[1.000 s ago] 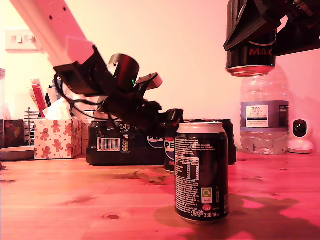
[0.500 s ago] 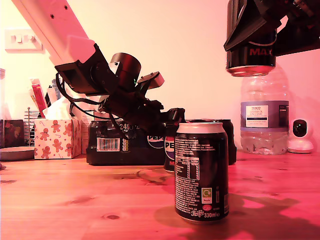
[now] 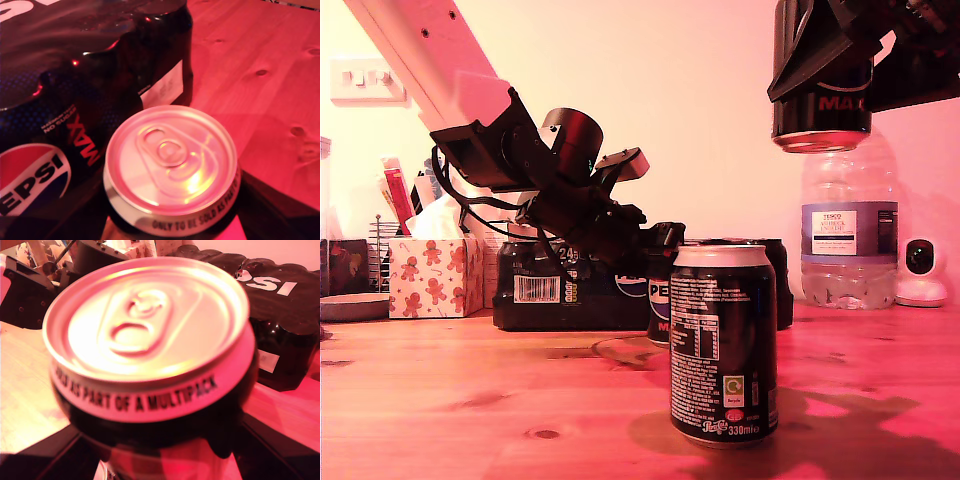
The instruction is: Stack up the Pepsi cans on top of each other
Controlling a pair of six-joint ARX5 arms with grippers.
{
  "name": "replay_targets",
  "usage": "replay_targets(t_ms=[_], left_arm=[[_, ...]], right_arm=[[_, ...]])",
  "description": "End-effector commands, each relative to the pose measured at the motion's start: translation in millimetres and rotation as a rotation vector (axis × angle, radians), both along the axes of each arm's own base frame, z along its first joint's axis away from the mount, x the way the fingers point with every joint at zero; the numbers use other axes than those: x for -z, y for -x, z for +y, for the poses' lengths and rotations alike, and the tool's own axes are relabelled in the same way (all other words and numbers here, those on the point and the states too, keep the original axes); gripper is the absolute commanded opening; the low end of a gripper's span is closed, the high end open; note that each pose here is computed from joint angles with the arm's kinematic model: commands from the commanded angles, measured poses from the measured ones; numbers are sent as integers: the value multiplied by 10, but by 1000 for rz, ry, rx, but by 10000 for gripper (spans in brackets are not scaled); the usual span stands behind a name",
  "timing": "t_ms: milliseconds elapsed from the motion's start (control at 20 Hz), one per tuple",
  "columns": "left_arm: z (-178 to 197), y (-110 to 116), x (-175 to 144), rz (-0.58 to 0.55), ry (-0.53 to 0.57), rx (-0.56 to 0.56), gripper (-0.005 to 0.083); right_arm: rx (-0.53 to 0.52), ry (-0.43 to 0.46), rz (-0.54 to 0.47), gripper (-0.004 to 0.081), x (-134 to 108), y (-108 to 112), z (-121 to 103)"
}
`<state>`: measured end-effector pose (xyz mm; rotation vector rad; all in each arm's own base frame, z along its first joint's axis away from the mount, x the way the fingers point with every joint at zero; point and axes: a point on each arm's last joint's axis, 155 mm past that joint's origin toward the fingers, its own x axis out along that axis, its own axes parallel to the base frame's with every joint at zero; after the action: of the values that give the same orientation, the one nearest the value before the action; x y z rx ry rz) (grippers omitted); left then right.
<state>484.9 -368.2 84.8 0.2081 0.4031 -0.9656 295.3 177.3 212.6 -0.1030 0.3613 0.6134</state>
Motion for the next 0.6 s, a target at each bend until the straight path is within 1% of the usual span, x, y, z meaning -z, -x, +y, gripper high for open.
replay_targets(t_ms=[0,250,550], left_arm=[[-36,7,87,-12,-11,18,442],[-2,42,-13,-17,-29,30,442],[82,126,-110,26,-56,27,442]], right_arm=[[-9,-36,-57,382,-215,-4,34],[-9,-29,-42,382,-177,7,28],[-9,-29,-42,382,-177,7,28]])
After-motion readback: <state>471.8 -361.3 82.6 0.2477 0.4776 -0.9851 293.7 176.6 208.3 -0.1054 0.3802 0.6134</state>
